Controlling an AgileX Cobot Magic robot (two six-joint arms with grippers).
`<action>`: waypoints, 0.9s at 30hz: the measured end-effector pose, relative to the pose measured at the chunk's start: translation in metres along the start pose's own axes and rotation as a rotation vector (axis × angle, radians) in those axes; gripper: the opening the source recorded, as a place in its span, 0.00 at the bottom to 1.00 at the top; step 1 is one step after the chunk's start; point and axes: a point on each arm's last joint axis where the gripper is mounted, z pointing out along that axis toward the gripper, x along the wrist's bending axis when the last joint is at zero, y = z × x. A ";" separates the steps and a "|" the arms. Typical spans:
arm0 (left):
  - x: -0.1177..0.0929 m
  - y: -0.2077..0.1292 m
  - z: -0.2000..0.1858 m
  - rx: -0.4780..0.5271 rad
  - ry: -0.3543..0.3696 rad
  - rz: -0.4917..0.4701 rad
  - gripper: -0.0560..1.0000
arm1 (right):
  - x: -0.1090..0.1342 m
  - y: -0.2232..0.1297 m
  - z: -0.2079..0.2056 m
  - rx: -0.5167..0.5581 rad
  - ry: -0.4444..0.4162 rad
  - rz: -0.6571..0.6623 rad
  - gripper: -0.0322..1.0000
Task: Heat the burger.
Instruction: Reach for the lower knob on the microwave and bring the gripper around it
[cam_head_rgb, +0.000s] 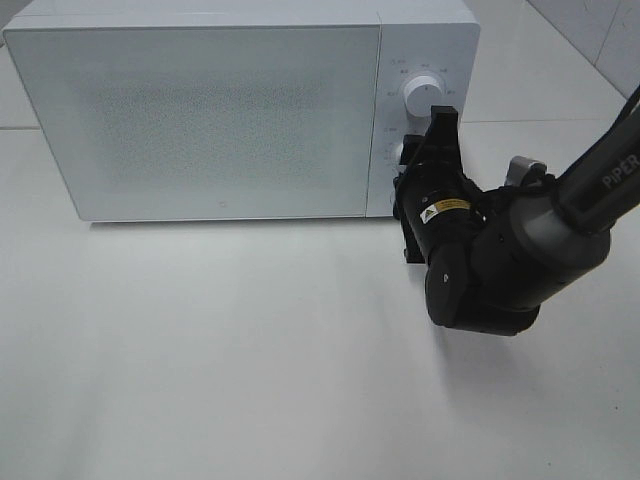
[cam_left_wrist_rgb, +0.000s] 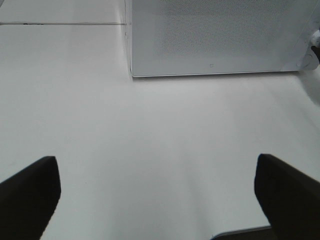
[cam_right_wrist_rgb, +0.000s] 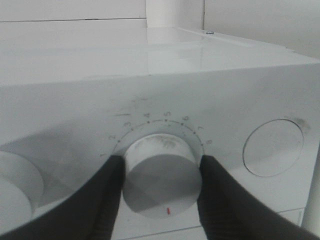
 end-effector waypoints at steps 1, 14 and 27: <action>0.000 0.000 0.000 0.000 0.000 0.000 0.97 | 0.000 0.000 0.000 0.000 0.000 0.013 0.43; 0.000 0.000 0.000 0.000 0.000 0.000 0.97 | 0.000 0.000 0.000 0.000 0.000 0.069 0.43; 0.000 0.000 0.000 0.000 0.000 0.000 0.97 | 0.000 0.000 0.000 -0.002 0.000 0.042 0.43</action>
